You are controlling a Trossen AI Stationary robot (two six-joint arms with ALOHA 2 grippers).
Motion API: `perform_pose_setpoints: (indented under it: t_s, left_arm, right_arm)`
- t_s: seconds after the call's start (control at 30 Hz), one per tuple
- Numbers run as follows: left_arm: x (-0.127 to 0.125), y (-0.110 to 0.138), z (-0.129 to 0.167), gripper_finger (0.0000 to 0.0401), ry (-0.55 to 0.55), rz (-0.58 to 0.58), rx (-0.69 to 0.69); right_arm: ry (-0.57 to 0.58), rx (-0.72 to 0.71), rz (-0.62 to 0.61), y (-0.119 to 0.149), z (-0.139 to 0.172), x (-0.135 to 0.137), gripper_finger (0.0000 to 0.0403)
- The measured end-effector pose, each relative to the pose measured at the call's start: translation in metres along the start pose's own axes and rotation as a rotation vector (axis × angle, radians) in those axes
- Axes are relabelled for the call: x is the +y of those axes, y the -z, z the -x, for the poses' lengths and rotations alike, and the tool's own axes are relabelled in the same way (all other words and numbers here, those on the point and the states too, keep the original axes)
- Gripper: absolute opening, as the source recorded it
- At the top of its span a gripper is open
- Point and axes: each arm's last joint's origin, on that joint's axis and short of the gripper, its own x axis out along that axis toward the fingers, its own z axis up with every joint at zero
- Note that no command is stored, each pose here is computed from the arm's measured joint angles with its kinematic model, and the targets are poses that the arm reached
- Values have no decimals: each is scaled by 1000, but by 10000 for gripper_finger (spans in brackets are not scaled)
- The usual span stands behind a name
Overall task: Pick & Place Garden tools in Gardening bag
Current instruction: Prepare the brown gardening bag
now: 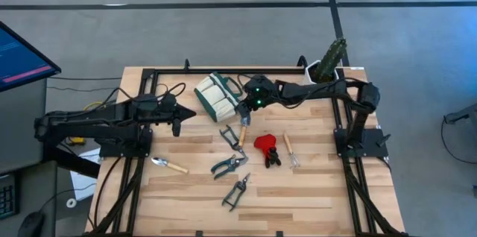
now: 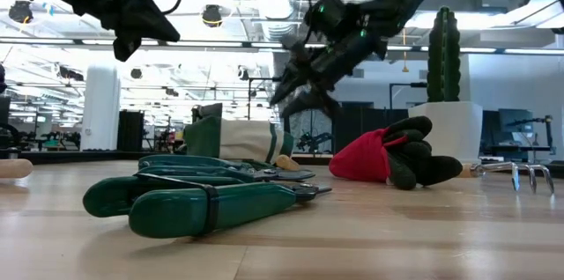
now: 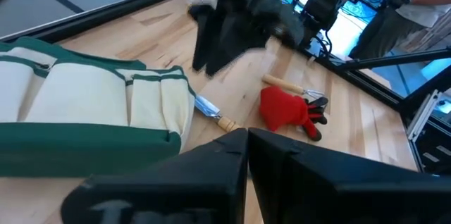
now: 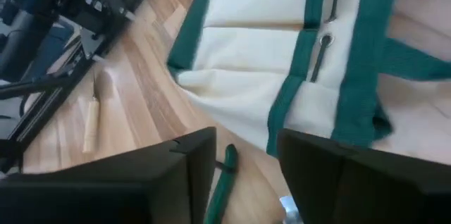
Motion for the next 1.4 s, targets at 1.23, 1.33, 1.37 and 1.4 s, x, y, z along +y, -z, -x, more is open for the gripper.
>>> perform_pose_setpoints:
  t_s: [1.23, 1.33, 1.37, 1.4]
  left_arm:
    - [19, 41, -20, 2, -104, 82, 151]
    - [29, 56, -29, 2, -152, 146, 184]
    - [31, 58, -32, 2, -167, 156, 168]
    - [34, 59, -35, 2, -182, 167, 146]
  right_arm:
    - [-153, -35, -10, 2, -33, -8, 104]
    - [-154, -34, -9, 3, -34, -7, 104]
    - [-156, -34, -7, 3, -34, -6, 104]
    - [-157, -33, -6, 3, -34, -6, 104]
